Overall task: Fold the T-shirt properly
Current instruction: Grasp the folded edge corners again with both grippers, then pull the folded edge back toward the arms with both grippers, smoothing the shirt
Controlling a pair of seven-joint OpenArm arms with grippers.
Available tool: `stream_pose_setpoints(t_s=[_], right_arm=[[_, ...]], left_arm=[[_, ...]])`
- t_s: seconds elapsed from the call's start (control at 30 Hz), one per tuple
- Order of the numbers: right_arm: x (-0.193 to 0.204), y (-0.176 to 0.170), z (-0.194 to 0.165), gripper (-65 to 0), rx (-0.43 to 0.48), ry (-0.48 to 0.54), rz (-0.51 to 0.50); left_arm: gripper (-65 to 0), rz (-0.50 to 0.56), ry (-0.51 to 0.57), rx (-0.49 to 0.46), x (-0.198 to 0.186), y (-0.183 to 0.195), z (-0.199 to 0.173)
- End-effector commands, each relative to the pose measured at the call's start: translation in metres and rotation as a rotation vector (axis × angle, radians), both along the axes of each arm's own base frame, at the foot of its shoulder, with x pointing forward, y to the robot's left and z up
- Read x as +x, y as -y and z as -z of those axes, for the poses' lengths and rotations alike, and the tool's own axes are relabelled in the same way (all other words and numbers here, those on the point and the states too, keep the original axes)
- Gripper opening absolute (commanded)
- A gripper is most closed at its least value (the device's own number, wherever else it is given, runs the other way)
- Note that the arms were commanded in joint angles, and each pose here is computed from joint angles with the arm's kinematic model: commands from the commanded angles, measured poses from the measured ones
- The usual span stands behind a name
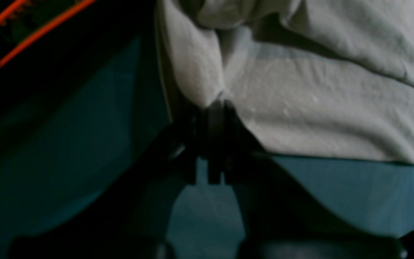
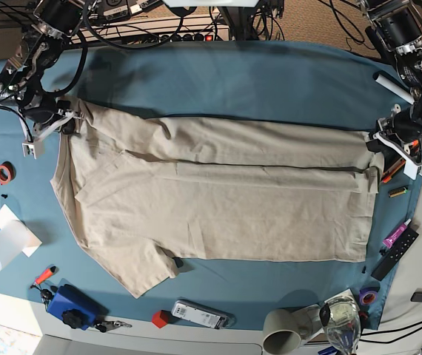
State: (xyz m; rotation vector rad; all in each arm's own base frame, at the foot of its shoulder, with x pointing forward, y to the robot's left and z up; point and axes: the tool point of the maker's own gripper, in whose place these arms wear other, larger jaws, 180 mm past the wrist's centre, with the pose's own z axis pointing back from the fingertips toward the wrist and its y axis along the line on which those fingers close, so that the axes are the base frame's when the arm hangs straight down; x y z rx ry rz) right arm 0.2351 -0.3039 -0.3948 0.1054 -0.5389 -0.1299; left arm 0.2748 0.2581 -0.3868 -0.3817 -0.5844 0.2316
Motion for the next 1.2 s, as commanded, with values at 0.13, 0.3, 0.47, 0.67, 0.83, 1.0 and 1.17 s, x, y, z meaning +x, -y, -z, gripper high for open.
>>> stream_pose_setpoints(t_s=[0.13, 0.3, 0.47, 0.67, 0.83, 1.0, 1.17], right_arm=[[-0.015, 0.021, -0.002, -65.0, -0.055, -0.056, 0.018], [-0.027, 0.027, -0.003, -65.0, -0.022, -0.057, 0.058], [-0.042, 0.039, -0.008, -65.0, -0.01, -0.05, 0.096], [-0.067, 0.059, -0.023, -65.0, -0.114, -0.105, 0.057], [-0.084, 0.064, -0.023, -65.0, -0.138, -0.146, 0.04], [-0.088, 0.064, -0.021, -65.0, -0.137, -0.164, 0.039], [-0.089, 0.064, -0.021, -65.0, -0.136, -0.17, 0.039]], left_arm=[[-65.0, 0.046, 0.037, 0.034, -0.004, -0.009, -0.014], [-65.0, 0.058, 0.026, 0.038, -0.014, -0.007, -0.011], [-65.0, 0.07, -0.002, 0.047, -0.026, -0.006, -0.008], [-65.0, 0.111, -0.016, 0.124, -0.052, -0.004, -0.013], [-65.0, 0.134, -0.051, 0.175, -0.077, -0.004, -0.014], [-65.0, 0.123, -0.099, 0.176, -0.094, -0.005, -0.007], [-65.0, 0.133, -0.121, 0.2, -0.105, -0.006, -0.006]])
